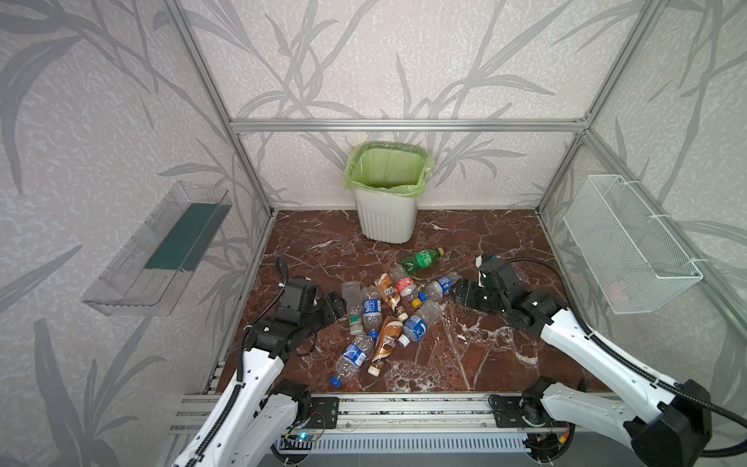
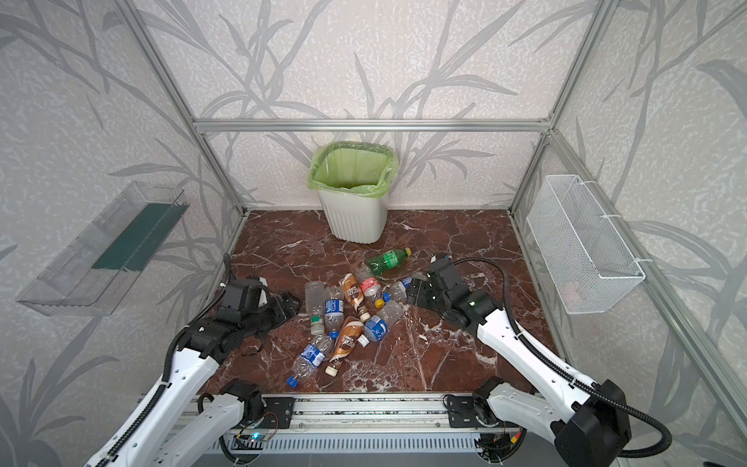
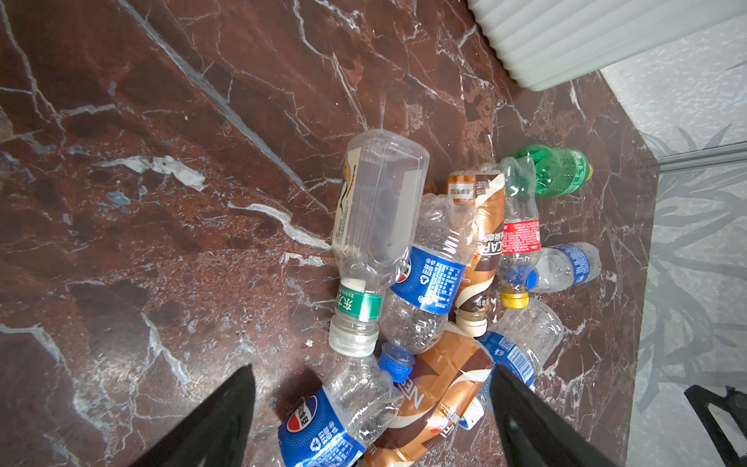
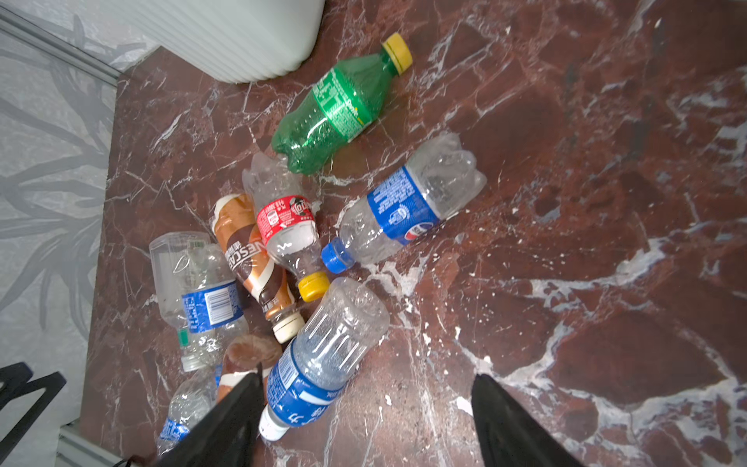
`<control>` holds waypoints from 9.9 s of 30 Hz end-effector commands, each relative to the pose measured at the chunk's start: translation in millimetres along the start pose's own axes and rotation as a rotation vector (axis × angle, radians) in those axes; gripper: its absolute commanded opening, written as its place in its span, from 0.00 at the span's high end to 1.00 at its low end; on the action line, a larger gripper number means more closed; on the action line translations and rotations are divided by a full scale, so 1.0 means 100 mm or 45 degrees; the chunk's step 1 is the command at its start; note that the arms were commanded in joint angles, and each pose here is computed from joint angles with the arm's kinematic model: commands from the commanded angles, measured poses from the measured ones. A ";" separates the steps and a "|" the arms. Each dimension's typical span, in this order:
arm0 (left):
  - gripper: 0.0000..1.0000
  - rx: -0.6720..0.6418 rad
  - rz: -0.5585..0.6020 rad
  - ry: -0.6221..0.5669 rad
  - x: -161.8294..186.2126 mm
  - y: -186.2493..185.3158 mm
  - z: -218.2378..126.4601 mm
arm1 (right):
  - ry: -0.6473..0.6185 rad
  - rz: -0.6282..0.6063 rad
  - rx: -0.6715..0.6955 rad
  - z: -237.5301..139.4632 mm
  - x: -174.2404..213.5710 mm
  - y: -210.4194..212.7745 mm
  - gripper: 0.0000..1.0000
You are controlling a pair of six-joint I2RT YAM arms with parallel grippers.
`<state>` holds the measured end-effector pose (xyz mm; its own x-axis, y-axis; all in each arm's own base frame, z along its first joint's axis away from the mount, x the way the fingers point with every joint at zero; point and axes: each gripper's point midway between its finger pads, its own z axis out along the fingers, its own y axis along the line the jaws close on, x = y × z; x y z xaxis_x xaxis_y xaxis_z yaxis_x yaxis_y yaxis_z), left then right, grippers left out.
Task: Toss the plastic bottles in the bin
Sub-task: 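Bring the right gripper back while the left gripper shifts toward the clear bottles, then lower the left gripper and close it on the clear green-labelled bottle, then lift the clear bottle with the left gripper over the bin and release, then bring the left gripper back down over the bottle pile, then lower the right gripper and close it on the clear blue-labelled bottle, then lift the blue-labelled bottle with the right gripper over the bin and release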
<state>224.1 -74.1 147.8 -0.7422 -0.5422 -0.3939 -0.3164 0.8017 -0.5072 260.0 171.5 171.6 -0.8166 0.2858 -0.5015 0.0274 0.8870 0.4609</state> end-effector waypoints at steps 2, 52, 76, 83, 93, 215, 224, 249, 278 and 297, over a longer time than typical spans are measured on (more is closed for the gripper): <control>0.10 0.014 -0.023 0.029 0.04 0.01 0.10 | 0.040 0.049 -0.046 0.01 0.16 0.05 0.20; 0.17 -0.222 0.147 0.294 -0.22 -0.15 1.09 | 0.169 -0.005 -0.096 0.18 0.65 0.22 0.26; 0.26 -0.354 0.217 0.362 -0.10 0.06 1.27 | 0.167 -0.012 -0.091 0.19 0.66 0.20 0.28; 0.32 -0.433 0.260 0.366 -0.12 0.17 1.21 | 0.166 -0.013 -0.093 0.20 0.65 0.22 0.28; 0.36 -0.555 0.310 0.395 -0.11 0.36 1.06 | 0.168 -0.013 -0.094 0.22 0.66 0.22 0.29; 0.12 0.042 0.113 0.072 0.02 -0.08 0.00 | 0.197 0.588 -0.103 0.54 0.93 0.08 0.25; 0.12 0.039 0.116 0.072 0.05 -0.05 0.00 | 0.200 0.657 -0.101 0.68 1.00 0.20 0.18; 0.13 0.056 0.113 0.056 -0.04 -0.13 0.05 | 0.247 0.700 -0.118 0.98 1.03 0.38 0.12; 0.13 0.019 0.117 0.048 -0.05 -0.08 0.05 | 0.345 0.488 0.086 1.00 1.17 0.08 0.36; 0.13 0.020 0.084 0.045 -0.11 -0.13 0.09 | 0.440 0.175 0.196 0.61 1.26 -0.18 0.37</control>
<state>233.0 -80.7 140.3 -0.8011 -0.4665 -0.3751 -0.2620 0.8367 -0.4810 187.6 213.7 44.3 -0.9301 0.3503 -0.1101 0.2857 0.8788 0.3821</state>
